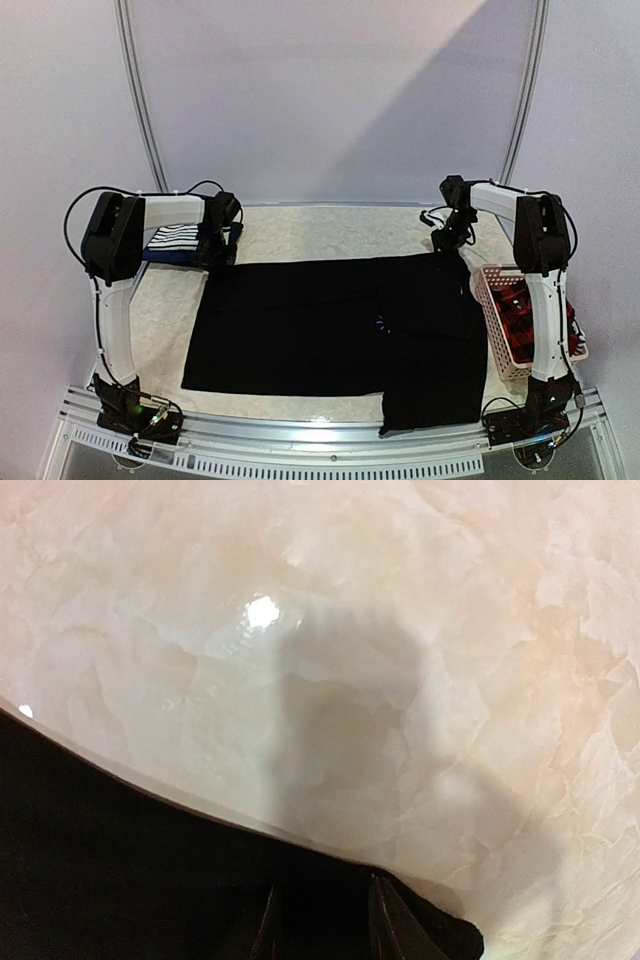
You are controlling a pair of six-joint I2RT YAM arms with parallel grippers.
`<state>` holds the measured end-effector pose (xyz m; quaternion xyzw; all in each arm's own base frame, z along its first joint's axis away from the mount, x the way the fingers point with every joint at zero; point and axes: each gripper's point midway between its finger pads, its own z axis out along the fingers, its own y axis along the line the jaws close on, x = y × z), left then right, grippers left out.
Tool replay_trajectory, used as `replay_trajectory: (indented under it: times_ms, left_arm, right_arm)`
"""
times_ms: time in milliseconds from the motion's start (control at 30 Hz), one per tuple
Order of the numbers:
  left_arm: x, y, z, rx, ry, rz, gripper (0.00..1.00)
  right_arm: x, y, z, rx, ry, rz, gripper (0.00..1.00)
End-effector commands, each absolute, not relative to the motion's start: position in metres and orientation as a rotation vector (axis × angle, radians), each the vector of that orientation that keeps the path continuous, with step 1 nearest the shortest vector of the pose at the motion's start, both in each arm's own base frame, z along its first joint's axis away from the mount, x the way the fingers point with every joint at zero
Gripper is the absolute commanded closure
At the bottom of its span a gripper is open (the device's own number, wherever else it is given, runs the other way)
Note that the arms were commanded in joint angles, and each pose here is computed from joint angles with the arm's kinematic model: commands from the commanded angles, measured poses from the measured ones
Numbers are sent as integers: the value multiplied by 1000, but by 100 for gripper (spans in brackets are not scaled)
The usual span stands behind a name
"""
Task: Fold and stack the mixed laundry pile
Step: Move the 1/3-folded T-shirt to the center of the board.
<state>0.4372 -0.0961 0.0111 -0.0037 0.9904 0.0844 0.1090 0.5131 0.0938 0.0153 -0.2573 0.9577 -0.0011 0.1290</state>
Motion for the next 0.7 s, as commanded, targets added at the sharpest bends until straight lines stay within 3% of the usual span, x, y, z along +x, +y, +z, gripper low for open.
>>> replay_trajectory:
  times_ms: [0, 400, 667]
  left_arm:
    - [454, -93, 11, 33, 2907, 278, 85]
    - [476, -96, 44, 94, 2863, 283, 85]
    - [455, -152, 148, 274, 2625, 66, 83]
  right_arm:
    - [513, 79, -14, -756, 2844, -61, 70]
    - [522, 87, 6, -793, 2823, 10, 66]
    - [478, 108, 133, -841, 2580, 183, 56]
